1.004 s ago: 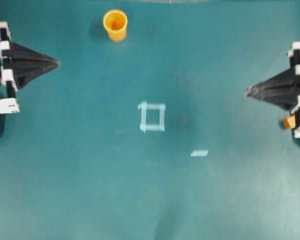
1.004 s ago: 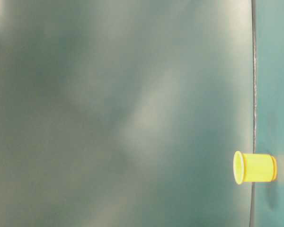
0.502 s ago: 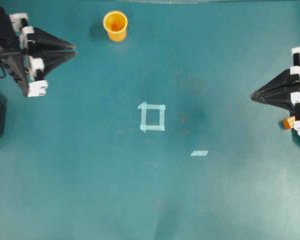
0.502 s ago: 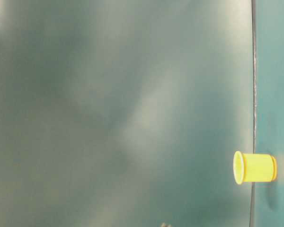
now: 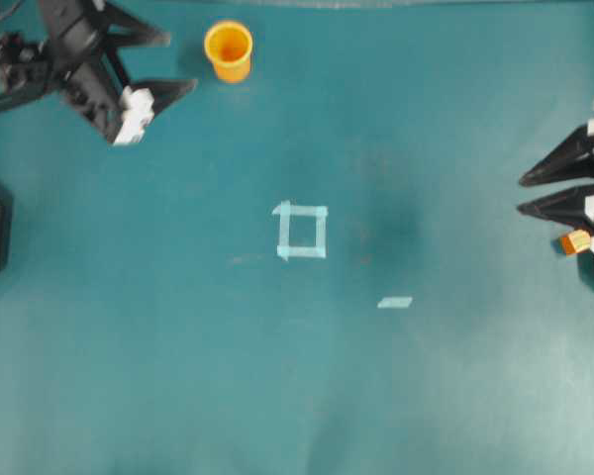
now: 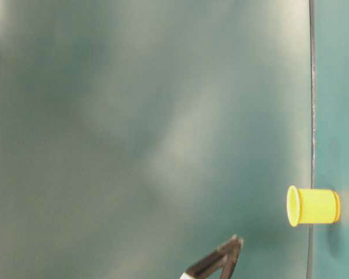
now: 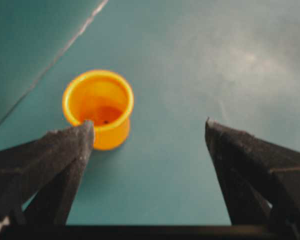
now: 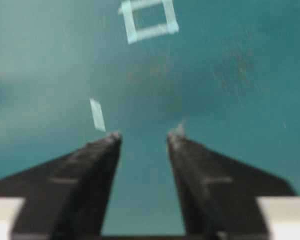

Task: Hold the block with right arm and the cup with left arm, then put the block into the cup.
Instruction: 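Move the left gripper toward the orange cup and open it around the rim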

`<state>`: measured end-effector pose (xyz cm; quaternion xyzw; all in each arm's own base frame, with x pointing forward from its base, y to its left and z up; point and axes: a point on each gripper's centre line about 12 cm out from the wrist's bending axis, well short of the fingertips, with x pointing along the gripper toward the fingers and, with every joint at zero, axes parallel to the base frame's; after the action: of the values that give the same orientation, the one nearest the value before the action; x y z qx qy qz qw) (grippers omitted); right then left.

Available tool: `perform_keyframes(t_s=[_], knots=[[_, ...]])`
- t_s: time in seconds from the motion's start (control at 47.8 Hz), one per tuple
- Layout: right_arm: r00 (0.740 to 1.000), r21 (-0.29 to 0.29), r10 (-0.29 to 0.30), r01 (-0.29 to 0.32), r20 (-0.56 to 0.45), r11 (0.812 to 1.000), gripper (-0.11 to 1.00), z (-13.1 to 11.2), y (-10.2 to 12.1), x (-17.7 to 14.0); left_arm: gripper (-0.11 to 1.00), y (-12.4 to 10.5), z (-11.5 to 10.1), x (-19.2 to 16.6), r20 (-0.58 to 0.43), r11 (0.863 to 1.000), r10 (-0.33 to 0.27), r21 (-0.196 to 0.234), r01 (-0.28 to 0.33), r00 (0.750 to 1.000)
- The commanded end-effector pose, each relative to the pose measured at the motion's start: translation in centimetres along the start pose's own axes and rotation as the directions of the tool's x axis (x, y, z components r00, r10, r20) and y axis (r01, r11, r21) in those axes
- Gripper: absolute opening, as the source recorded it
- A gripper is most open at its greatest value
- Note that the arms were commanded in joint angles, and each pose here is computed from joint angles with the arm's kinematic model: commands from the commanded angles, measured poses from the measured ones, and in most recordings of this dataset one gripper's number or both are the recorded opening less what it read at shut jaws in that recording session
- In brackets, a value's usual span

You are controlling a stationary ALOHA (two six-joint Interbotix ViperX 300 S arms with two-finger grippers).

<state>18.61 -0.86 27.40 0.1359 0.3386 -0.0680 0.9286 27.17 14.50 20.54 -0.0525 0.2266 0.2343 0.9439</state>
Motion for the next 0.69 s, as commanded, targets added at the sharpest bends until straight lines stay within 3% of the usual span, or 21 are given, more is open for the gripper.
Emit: perform_keyframes(t_s=[0.0,0.146,0.356,0.544,0.669], knots=[[1.000,0.005,-0.006,0.006,-0.027,1.000,0.54,0.6,0.2,-0.7,0.88,0.5,1.2,1.3,0.015,1.000,0.012,0.004,-0.012,1.000],[0.993,0.014,-0.030,0.032,-0.114,0.999,0.64,0.1,0.0,-0.8,0.88,0.6,0.8,3.7,-0.031,1.000,0.014,0.001,-0.014,0.999],[0.975,0.094,-0.058,0.080,-0.216,0.992,0.64,-0.6,-0.2,-0.3,0.88,0.8,-0.8,6.6,-0.104,1.000,0.018,0.003,-0.018,0.994],[0.966,0.081,-0.057,0.080,-0.254,0.994,0.64,-1.0,0.1,0.0,0.88,1.8,-2.3,8.4,-0.158,0.999,0.036,-0.007,-0.038,0.987],[0.965,0.065,-0.045,0.064,-0.260,0.996,0.64,-1.1,0.5,0.1,0.88,2.6,-1.9,8.4,-0.150,0.998,0.055,-0.017,-0.059,0.987]])
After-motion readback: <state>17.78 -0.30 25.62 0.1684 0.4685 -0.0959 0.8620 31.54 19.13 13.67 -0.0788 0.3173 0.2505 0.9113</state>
